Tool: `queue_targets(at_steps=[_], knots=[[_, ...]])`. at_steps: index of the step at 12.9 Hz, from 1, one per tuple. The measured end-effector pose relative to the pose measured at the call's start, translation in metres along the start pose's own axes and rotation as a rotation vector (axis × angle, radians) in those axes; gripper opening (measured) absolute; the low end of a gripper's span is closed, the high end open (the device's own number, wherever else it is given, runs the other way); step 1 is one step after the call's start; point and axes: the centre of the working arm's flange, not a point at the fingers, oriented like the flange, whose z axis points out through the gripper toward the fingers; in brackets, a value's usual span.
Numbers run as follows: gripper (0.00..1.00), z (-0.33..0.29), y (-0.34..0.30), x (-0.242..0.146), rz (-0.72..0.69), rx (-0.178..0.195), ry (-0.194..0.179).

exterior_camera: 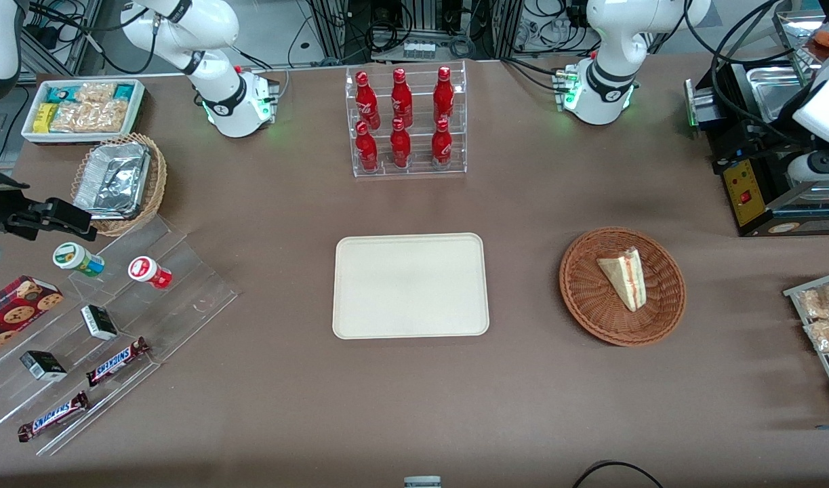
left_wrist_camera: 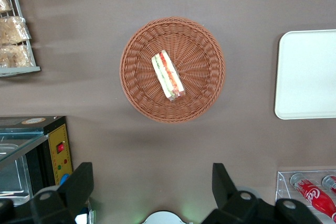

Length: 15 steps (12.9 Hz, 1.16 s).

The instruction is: Place sandwich from basket to tray

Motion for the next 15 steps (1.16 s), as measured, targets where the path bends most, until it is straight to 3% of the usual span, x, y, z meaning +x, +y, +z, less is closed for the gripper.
queue_targets(at_steps=[4, 9, 15], knots=[[1.00, 0.001, -0.005, 0.001, -0.008, -0.001, -0.002], [1.00, 0.050, -0.003, 0.016, -0.009, 0.002, -0.054], [1.00, 0.148, 0.007, 0.036, -0.159, 0.001, -0.010]])
